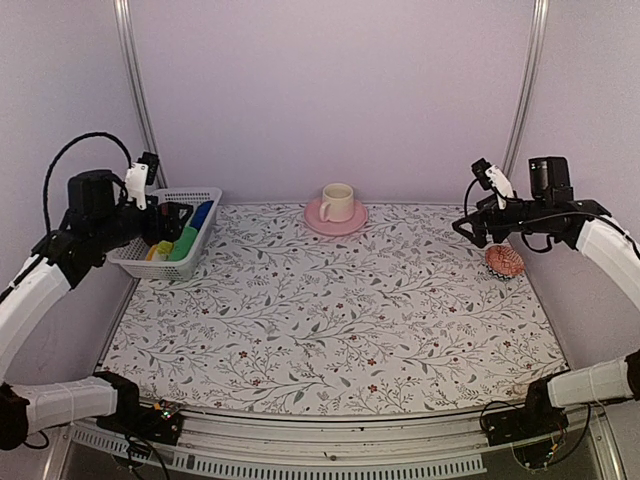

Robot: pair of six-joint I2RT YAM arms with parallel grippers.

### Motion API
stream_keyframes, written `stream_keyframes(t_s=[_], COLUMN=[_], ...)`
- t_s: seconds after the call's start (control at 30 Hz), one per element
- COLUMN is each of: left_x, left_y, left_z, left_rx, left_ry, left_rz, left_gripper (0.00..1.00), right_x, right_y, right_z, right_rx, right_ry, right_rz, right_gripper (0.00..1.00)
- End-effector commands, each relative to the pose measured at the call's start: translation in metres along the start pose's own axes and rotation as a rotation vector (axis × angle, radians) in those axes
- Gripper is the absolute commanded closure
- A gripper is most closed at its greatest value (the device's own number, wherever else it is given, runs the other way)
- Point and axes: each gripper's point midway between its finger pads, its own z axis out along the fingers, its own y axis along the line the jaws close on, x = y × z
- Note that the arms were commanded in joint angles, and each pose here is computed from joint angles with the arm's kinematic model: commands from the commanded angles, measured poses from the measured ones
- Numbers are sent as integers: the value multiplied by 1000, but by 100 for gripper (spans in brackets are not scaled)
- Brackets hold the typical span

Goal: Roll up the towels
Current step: Reset both arms

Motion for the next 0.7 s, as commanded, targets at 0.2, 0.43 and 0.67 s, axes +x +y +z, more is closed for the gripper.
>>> stream_keyframes(t_s=[0.2,0.43,0.67], left_x=[46,62,58], left_y=[-40,-51,-45], left_z=[-6,-33,-51], left_rx=[54,106,89], left_ry=[100,62,-40], left_rz=[-2,-16,-3], left_gripper=[3,3,3], right_x=[8,33,45], right_y=[21,28,33], right_z=[-74,-93,-90], right_rx=[186,264,242], right_ry=[-228,-291,-272], right_rz=[-69,-96,-92], right_gripper=[1,1,1])
